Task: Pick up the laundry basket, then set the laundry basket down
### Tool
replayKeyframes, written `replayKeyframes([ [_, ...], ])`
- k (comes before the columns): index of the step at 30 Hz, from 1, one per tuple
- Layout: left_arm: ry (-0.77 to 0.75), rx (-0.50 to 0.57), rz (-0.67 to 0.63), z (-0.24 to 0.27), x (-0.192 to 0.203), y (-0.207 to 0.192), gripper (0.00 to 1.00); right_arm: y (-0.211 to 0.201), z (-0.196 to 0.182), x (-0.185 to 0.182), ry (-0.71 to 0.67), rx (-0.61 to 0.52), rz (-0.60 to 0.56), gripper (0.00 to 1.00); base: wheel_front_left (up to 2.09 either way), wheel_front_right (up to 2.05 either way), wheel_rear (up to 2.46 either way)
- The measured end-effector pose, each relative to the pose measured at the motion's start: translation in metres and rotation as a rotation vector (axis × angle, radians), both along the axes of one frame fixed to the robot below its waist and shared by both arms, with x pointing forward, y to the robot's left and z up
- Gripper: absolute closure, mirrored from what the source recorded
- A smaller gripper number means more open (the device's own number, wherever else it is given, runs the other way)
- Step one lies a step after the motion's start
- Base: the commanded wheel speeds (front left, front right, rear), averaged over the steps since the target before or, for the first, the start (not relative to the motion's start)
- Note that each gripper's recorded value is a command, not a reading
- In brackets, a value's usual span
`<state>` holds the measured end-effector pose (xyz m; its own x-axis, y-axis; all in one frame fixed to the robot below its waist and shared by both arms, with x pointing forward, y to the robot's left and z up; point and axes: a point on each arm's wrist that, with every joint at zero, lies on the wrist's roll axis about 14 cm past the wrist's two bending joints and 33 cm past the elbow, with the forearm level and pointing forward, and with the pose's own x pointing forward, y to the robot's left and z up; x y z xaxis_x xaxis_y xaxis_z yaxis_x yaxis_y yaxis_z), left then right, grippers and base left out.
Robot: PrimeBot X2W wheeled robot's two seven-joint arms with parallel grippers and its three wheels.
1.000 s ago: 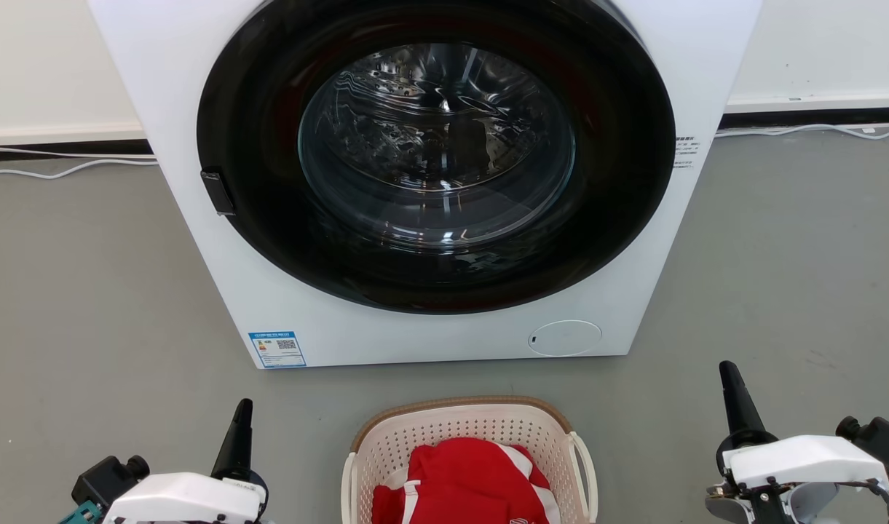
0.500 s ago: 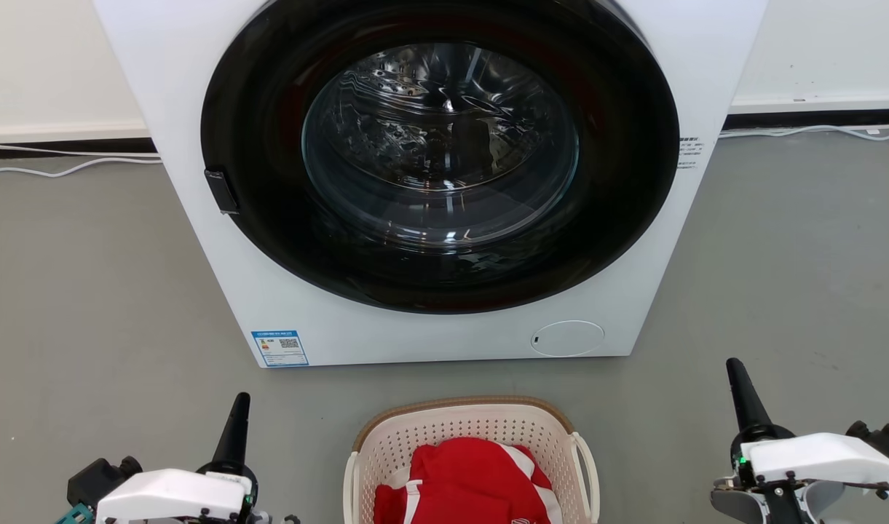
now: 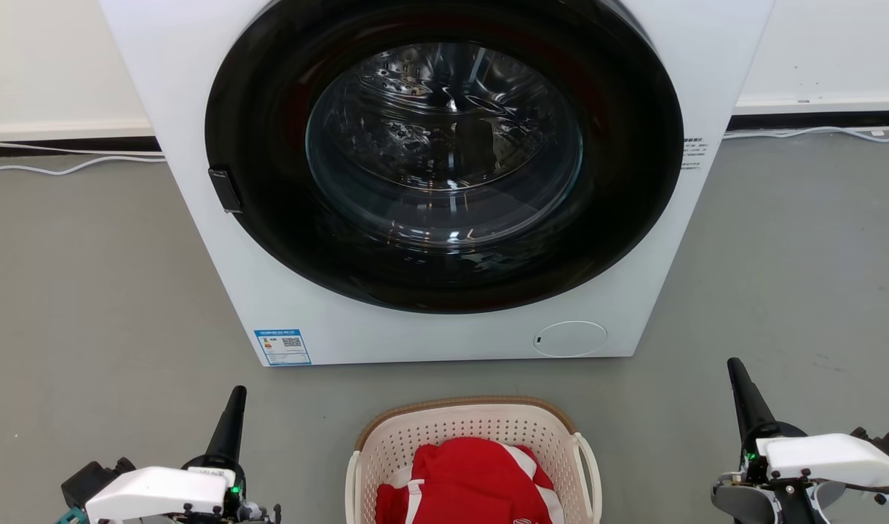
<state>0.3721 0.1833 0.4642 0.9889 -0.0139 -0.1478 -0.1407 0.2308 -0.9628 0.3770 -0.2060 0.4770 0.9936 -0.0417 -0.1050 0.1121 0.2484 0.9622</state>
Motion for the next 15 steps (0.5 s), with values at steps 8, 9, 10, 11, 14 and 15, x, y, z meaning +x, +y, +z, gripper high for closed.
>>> replayKeyframes([
  [8,-0.013,-0.08,0.008,0.0031,0.0003,0.0013,1.0,-0.0011,0.0018,0.0008,-0.01,0.084,-0.005,1.0,0.0,0.0,0.0],
  [9,-0.013,-0.091,0.007,0.0033,0.0002,0.0012,1.0,-0.0018,0.0021,0.0008,-0.012,0.094,-0.008,1.0,0.0,0.0,0.0],
  [10,-0.014,-0.101,0.007,0.0035,0.0002,0.0014,1.0,-0.0019,0.0023,0.0009,-0.013,0.107,-0.007,1.0,0.0,0.0,0.0],
  [11,-0.015,-0.111,0.01,0.0038,0.0002,0.0017,1.0,-0.0024,0.0026,0.001,-0.015,0.12,-0.01,1.0,0.0,0.0,0.0],
  [14,-0.02,-0.142,0.014,0.0052,0.0003,0.0027,1.0,-0.003,0.0038,0.0014,-0.022,0.149,-0.015,1.0,0.0,0.0,0.0],
  [15,-0.022,-0.153,0.013,0.0056,0.0003,0.0028,1.0,-0.0024,0.0045,0.0016,-0.024,0.16,-0.011,1.0,0.0,0.0,0.0],
])
